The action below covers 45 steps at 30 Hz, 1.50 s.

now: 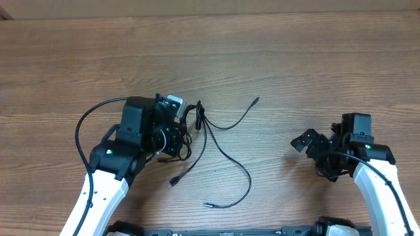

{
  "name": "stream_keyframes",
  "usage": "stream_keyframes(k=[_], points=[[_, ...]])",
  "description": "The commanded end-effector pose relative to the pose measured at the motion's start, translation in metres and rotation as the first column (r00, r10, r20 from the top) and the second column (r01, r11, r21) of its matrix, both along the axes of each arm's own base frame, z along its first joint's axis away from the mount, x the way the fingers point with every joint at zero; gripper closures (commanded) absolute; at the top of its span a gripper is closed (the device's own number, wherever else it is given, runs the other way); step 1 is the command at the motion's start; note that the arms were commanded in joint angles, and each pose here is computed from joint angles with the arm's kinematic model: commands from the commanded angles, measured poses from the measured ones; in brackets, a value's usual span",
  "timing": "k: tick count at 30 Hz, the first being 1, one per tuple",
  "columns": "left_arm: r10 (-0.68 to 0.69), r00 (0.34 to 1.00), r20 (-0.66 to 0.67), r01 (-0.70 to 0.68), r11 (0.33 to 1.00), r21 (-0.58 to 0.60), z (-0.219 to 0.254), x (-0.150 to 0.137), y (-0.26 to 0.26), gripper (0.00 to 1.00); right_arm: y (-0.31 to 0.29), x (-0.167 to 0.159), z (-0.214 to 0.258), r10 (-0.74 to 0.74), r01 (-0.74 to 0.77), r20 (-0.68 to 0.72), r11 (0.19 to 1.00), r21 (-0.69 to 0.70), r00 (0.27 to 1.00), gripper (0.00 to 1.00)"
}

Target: Untangle cables

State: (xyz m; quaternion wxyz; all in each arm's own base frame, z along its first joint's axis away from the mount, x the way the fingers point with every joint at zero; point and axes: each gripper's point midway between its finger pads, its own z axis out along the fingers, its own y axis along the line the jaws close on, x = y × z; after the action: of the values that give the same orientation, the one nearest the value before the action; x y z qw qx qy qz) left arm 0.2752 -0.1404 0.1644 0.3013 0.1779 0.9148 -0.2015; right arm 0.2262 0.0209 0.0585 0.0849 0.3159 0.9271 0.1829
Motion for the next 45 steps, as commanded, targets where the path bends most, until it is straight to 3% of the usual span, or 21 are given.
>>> stream_keyframes(k=[1, 45], points=[[-0.013, 1.0, 0.006, 0.013, 1.0, -0.023, 0.0054, -0.0027, -0.0047, 0.96, 0.0, 0.0035, 0.0028, -0.002, 0.002, 0.012, 1.0, 0.004, 1.0, 0.0], [-0.045, 0.999, -0.01, 0.045, 0.997, -0.059, 0.007, -0.0081, -0.0116, 0.96, 0.0, 0.0035, 0.0028, -0.002, 0.002, 0.012, 1.0, 0.004, 1.0, 0.0]])
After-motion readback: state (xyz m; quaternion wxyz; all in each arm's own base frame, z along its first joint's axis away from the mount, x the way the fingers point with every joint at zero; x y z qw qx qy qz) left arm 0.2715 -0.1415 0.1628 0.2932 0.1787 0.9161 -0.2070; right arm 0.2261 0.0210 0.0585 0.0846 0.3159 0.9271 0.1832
